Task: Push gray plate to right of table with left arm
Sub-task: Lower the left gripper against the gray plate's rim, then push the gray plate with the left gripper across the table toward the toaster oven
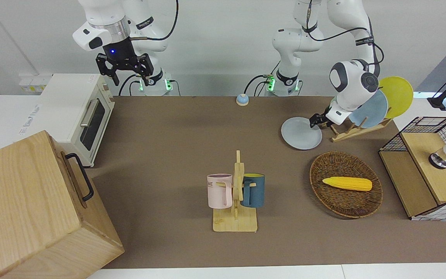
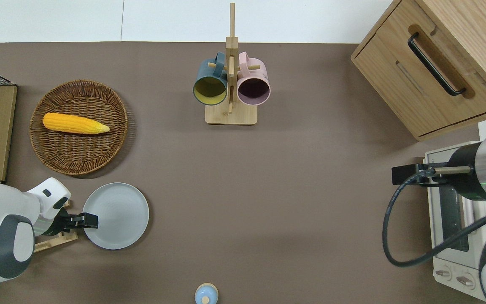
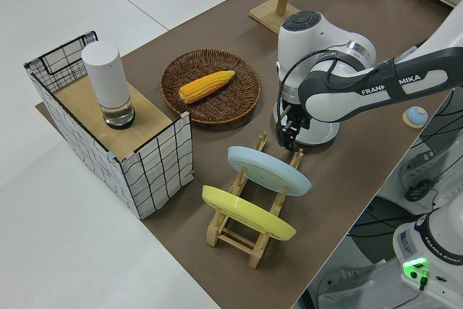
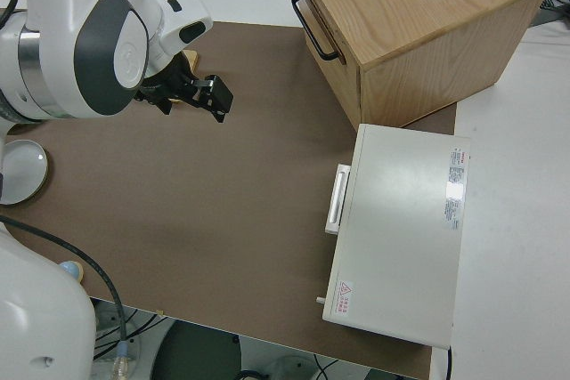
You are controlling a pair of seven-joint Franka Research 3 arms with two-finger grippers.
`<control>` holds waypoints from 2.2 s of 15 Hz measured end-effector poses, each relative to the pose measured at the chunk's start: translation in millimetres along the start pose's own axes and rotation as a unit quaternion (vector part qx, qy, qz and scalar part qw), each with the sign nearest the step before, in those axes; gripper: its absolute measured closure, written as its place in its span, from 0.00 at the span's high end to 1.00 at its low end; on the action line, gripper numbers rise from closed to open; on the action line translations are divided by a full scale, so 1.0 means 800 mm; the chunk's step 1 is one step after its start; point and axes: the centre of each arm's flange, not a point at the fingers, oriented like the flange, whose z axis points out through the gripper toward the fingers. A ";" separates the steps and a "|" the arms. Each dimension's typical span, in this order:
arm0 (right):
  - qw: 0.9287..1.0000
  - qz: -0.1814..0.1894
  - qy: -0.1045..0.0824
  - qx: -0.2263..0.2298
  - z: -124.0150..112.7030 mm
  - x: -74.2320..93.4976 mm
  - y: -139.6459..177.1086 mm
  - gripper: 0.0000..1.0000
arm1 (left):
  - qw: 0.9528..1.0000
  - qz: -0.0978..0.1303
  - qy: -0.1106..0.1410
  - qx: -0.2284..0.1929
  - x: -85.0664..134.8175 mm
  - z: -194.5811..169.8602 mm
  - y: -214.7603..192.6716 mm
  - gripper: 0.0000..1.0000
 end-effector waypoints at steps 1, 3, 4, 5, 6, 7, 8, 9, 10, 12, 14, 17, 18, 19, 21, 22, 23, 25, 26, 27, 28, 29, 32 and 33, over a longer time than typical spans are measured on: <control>1.000 0.000 0.000 0.000 0.000 0.000 0.000 1.00 | 1.000 -0.003 -0.002 -0.004 -0.003 0.006 0.000 0.87; 1.000 0.000 0.000 0.000 0.000 0.000 0.000 1.00 | 1.000 -0.007 0.001 -0.009 -0.006 0.014 0.000 0.71; 1.000 0.000 0.000 0.000 0.000 0.000 0.000 1.00 | 1.000 -0.010 0.002 -0.012 -0.007 0.017 0.000 0.67; 1.000 0.000 0.000 0.000 0.000 0.000 0.000 1.00 | 1.000 -0.013 0.002 -0.016 -0.008 0.019 0.001 0.67; 1.000 0.000 0.000 0.000 0.000 0.000 0.000 1.00 | 1.000 -0.015 0.002 -0.019 -0.009 0.021 0.001 0.58; 1.000 0.000 0.000 0.000 0.000 0.000 0.000 1.00 | 1.000 -0.016 0.002 -0.020 -0.010 0.022 0.001 0.51; 1.000 0.000 0.000 0.000 0.000 0.000 0.000 1.00 | 1.000 -0.017 0.002 -0.021 -0.010 0.023 0.001 0.51; 1.000 0.000 0.000 0.000 0.000 0.000 0.000 1.00 | 1.000 -0.018 0.003 -0.023 -0.010 0.023 0.001 0.47; 1.000 0.000 0.000 0.000 0.000 0.000 0.000 1.00 | 0.999 -0.021 0.005 -0.025 -0.009 0.023 0.001 0.37; 1.000 0.000 0.000 0.000 0.000 0.000 0.000 1.00 | 0.999 -0.026 0.011 -0.031 -0.009 0.019 0.000 0.14; 1.000 0.000 0.000 0.000 0.000 0.000 0.000 1.00 | 0.999 -0.038 0.015 -0.036 -0.010 0.015 -0.002 0.08; 1.000 0.000 0.000 0.000 0.000 0.000 0.000 1.00 | 0.998 -0.049 0.015 -0.037 -0.010 0.015 -0.003 0.08; 1.000 0.000 0.000 0.000 0.000 0.000 0.000 1.00 | 0.998 -0.051 0.015 -0.039 -0.010 0.015 -0.003 0.07; 1.000 0.000 0.000 0.000 0.000 0.000 0.000 1.00 | 0.998 -0.053 0.015 -0.040 -0.010 0.015 -0.003 0.07; 1.000 0.000 0.000 0.000 0.000 0.000 0.000 1.00 | 0.997 -0.060 0.015 -0.045 -0.010 0.015 -0.002 0.05; 1.000 0.000 0.000 0.000 0.000 0.000 0.000 1.00 | 0.997 -0.065 0.015 -0.047 -0.010 0.015 -0.002 0.05; 1.000 0.000 0.000 0.000 0.000 0.000 0.000 1.00 | 0.996 -0.068 0.014 -0.048 -0.010 0.016 -0.001 0.05; 1.000 0.000 0.000 0.000 0.000 0.000 0.000 1.00 | 0.996 -0.077 0.012 -0.050 -0.011 0.018 0.005 0.05; 1.000 0.000 0.000 0.000 0.000 0.000 0.000 1.00 | 0.995 -0.080 0.010 -0.052 -0.011 0.020 0.012 0.05; 1.000 0.000 0.000 0.000 0.000 0.000 0.000 1.00 | 0.995 -0.085 0.008 -0.056 -0.011 0.022 0.022 0.05; 1.000 0.000 0.000 0.000 0.000 0.000 0.000 1.00 | 0.994 -0.089 0.005 -0.059 -0.012 0.024 0.034 0.05; 1.000 0.000 0.000 0.000 0.000 0.000 0.000 1.00 | 0.994 -0.091 0.002 -0.060 -0.013 0.027 0.047 0.05; 1.000 0.000 0.000 0.000 0.000 0.000 0.000 1.00 | 0.994 -0.089 -0.005 -0.065 -0.016 0.032 0.079 0.05; 1.000 0.000 0.000 0.000 0.000 0.000 0.000 1.00 | 0.994 -0.088 -0.007 -0.068 -0.017 0.033 0.090 0.05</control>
